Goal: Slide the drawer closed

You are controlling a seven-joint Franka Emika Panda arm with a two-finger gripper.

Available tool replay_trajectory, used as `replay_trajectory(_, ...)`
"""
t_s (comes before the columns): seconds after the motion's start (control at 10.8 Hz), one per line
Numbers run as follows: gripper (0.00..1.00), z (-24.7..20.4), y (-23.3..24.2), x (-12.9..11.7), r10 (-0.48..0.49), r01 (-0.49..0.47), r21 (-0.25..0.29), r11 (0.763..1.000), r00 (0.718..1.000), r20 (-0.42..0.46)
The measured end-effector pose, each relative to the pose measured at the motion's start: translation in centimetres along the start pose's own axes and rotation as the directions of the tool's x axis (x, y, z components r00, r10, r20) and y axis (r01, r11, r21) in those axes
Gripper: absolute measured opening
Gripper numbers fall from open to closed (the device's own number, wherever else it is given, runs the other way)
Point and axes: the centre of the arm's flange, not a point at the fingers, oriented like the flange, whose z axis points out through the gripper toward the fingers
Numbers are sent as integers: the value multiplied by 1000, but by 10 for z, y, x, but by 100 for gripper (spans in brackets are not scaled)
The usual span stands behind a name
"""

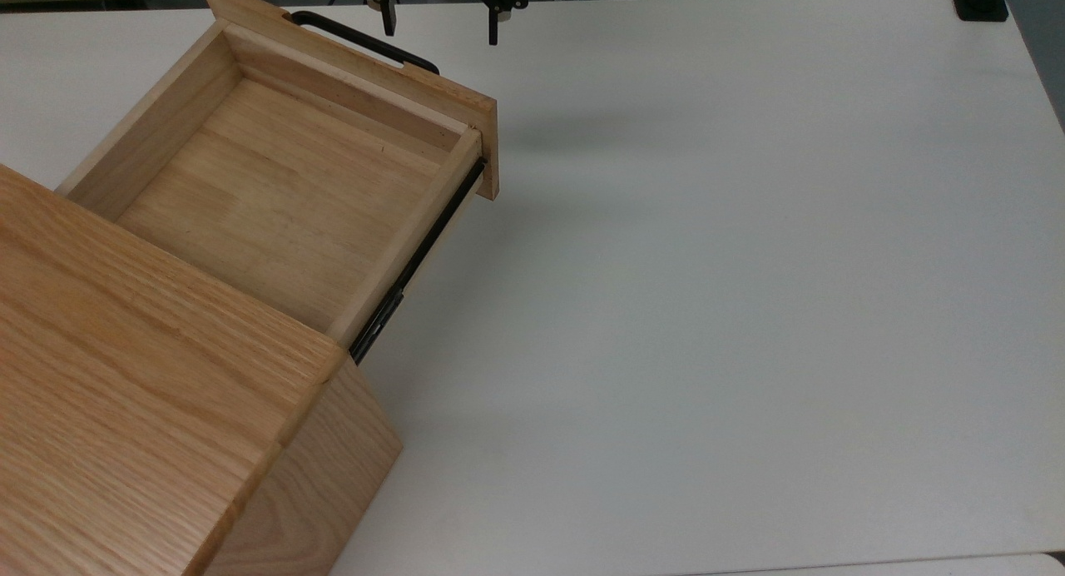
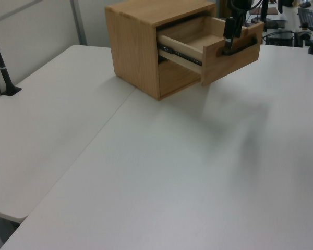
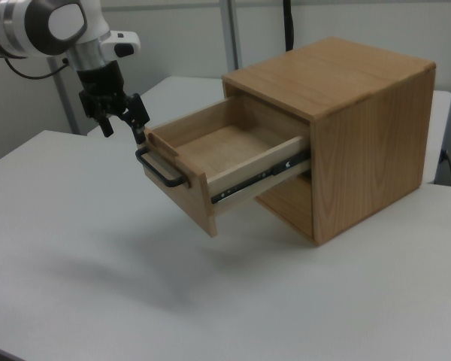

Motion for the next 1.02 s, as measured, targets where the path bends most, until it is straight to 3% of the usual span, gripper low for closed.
replay_trajectory(0.37,100,1,0,-1,-2,2,-1,1000,1000,9)
replay_trajectory(0.56,100,5,2,-9,-128,128,1,992,989,79)
replay_trajectory(0.65,100,5,4,-16,-217,217,13,976,968,126)
replay_trajectory(0.83,100,1,4,-29,-301,300,37,953,934,193)
replay_trajectory(0.93,95,-3,-3,-33,-308,306,38,951,930,201)
replay_trajectory(1.02,93,-4,-16,-35,-249,250,22,968,947,203)
